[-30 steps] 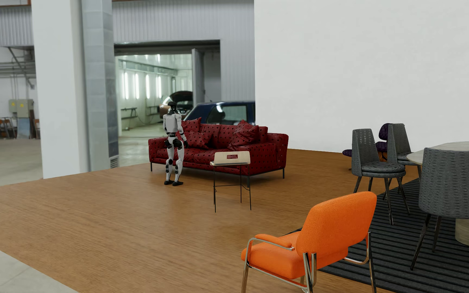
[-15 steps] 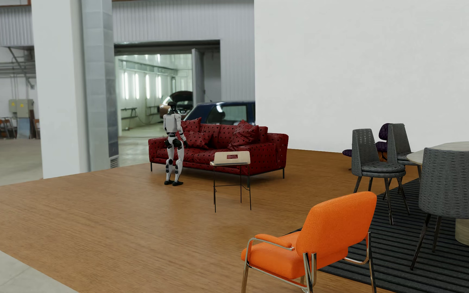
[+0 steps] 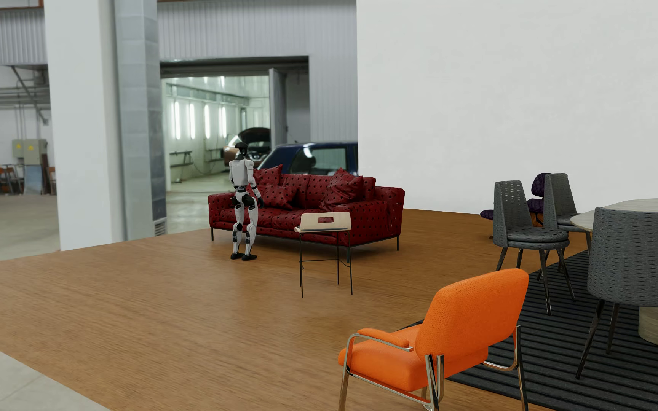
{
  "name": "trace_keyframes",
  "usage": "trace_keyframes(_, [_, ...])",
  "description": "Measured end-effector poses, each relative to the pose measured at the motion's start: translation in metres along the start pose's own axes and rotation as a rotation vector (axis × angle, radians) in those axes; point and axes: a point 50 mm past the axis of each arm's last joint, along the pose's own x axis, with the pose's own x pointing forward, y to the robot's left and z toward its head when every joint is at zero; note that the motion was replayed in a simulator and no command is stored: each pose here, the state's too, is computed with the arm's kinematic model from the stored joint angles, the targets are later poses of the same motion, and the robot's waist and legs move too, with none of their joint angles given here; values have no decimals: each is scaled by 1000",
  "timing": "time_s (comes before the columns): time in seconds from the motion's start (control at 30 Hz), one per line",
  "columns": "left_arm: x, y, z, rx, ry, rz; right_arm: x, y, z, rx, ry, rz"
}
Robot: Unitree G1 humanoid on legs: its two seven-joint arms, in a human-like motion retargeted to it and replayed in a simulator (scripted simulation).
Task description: Head to sofa
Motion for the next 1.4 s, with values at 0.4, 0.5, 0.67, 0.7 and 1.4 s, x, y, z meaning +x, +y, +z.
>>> trace_keyframes(0.4, [2, 7, 3, 13, -10, 16, 1, -3, 2, -6, -9, -8])
trace_keyframes(0.5, [2, 8, 3, 20, -16, 16, 1, -3, 2, -9, -8, -7])
trace_keyframes(0.67, [1, 5, 0, 27, -7, 10, 1, -1, 1, -19, -6, 0])
trace_keyframes(0.7, [1, 4, -1, 27, -5, 7, 1, -1, 1, -22, -6, 1])
trace_keyframes(1.4, [1, 6, -4, 39, 6, 11, 1, 1, 1, -16, -3, 3])
